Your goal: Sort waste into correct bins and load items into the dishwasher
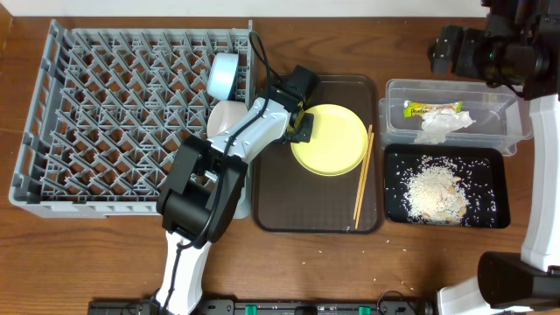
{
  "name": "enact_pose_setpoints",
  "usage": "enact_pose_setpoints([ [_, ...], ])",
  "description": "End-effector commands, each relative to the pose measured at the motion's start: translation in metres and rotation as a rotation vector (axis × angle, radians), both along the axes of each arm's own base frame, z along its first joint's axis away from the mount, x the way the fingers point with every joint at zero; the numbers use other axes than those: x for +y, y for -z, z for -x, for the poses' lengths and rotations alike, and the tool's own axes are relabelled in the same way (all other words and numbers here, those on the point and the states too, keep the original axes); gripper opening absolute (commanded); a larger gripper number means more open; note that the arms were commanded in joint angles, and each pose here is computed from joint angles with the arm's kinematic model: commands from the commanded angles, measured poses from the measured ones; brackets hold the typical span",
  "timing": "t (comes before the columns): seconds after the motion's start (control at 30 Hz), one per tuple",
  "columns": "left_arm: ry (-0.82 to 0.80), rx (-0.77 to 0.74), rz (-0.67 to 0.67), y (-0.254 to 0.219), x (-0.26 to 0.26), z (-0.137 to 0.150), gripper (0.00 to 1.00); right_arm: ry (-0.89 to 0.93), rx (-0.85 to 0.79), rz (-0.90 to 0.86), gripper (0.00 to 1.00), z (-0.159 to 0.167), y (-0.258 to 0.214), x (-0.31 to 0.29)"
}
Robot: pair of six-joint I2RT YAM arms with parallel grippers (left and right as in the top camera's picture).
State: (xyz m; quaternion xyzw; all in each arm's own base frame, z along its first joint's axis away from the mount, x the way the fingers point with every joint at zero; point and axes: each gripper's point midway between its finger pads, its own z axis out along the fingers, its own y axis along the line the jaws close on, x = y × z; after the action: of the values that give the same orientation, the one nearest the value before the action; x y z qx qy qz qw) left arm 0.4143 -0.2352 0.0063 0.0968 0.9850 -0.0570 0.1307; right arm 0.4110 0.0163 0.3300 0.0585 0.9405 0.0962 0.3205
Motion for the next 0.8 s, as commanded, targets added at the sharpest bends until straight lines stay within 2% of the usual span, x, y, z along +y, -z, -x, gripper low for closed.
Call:
enact_pose_setpoints([
  [0.0,0.004,0.073,-0.017,0.024,0.007,0.010,0.07,0.000,0.007,-0.008,0.99,0.000,0.002,0.003],
  [0.27,-0.011,0.048,0.195,-0.025,0.004,-0.006,0.07,0.000,0.007,-0.008,0.99,0.000,0.002,0.003],
  [0.77,-0.017,0.147,0.452,-0.046,0.008,-0.006,0.07,0.000,0.007,-0.008,0.99,0.000,0.002,0.003],
])
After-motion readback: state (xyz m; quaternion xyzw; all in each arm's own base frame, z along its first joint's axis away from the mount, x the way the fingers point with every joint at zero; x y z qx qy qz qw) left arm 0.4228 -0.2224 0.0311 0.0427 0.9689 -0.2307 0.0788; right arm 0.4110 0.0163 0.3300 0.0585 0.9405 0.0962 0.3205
